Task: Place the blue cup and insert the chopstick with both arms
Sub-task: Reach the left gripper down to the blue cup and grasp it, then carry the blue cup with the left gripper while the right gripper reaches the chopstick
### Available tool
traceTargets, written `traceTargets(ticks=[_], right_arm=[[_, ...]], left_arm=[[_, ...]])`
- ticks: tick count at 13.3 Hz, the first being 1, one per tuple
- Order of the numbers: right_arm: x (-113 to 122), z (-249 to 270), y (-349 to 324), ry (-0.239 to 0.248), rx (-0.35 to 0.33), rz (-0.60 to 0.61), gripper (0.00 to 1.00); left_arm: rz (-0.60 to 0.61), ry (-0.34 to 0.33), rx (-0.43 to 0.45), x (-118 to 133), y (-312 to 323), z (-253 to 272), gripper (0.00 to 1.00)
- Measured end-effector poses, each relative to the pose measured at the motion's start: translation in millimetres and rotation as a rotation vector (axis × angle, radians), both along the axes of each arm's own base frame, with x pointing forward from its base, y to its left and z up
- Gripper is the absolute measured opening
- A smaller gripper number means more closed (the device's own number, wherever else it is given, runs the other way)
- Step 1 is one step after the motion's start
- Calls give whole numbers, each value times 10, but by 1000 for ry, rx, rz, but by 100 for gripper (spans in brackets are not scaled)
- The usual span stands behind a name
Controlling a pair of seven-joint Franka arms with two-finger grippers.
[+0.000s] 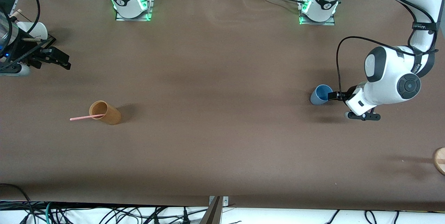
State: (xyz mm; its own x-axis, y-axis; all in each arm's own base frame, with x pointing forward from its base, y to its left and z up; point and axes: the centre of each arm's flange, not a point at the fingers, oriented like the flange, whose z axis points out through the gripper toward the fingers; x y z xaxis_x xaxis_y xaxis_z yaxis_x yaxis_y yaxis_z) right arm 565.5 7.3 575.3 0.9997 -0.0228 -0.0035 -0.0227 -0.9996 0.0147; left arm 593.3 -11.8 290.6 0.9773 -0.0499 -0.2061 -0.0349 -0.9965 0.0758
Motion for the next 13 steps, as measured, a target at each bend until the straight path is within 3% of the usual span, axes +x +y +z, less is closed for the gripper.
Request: traceTargets(ticks=[11, 13], right_arm=[[0, -1, 1, 0, 0, 0, 100], [0, -1, 1, 0, 0, 0, 100]], left_arm=[[-14, -102, 15, -528, -121, -471, 100], [-13, -107, 16, -568, -118, -520, 94]])
